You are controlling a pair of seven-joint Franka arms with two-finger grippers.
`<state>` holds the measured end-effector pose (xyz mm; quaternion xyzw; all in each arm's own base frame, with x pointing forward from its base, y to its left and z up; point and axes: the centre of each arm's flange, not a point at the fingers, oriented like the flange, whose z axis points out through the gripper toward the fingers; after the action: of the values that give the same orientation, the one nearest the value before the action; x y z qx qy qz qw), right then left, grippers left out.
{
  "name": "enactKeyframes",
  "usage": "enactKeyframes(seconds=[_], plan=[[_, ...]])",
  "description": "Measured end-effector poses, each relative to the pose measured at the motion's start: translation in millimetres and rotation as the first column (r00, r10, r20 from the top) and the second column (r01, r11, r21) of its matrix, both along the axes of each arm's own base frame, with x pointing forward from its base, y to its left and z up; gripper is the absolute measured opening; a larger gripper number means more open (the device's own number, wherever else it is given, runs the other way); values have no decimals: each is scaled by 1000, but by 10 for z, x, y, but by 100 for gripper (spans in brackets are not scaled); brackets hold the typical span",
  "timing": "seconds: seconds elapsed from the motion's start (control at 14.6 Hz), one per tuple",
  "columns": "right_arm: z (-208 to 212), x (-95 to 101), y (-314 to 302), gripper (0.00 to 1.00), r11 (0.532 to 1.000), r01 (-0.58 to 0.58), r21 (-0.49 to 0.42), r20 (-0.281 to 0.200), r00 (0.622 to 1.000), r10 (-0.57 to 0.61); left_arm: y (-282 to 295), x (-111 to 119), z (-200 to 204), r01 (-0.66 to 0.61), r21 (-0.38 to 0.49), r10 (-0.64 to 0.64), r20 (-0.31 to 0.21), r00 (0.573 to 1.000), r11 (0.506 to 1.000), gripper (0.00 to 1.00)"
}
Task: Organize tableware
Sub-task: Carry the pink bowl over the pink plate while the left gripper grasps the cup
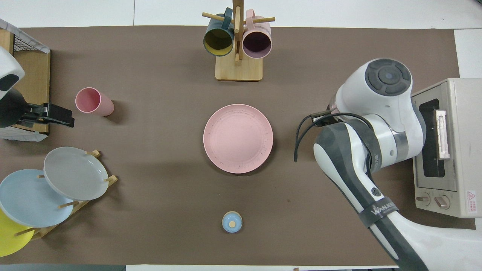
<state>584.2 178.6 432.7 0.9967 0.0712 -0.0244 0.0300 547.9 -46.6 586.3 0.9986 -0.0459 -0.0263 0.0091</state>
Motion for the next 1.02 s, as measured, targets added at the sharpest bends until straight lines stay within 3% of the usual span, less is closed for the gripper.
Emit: enactKeyframes(seconds=[0.14,0.27,0.61,0.68,0.82,1.02], plan=[[372,-25,650,5,1000,20,-6,9,1000,-20,-14,-18,18,3,0,-3,2,1000,1000,100],[451,-167,1277,5,999,36,-7,20,999,-35,-25,-66,-31,5,1,-5,-10,1000,1000,100],[-163,-396,2650,5,997,68,-22,29,997,-67,-142,-15,-346,-11,-1,11,37,999,1000,100],[-374,-290,2788,5,997,74,0,54,996,-74,-221,102,-650,-11,-3,11,44,999,1000,100],[-533,-267,2844,5,997,76,6,60,995,-76,-203,329,-1004,-22,-7,23,63,998,1000,100],[-779,-441,3091,5,997,77,-7,47,996,-77,-146,654,-1635,-40,-13,41,88,995,999,100]])
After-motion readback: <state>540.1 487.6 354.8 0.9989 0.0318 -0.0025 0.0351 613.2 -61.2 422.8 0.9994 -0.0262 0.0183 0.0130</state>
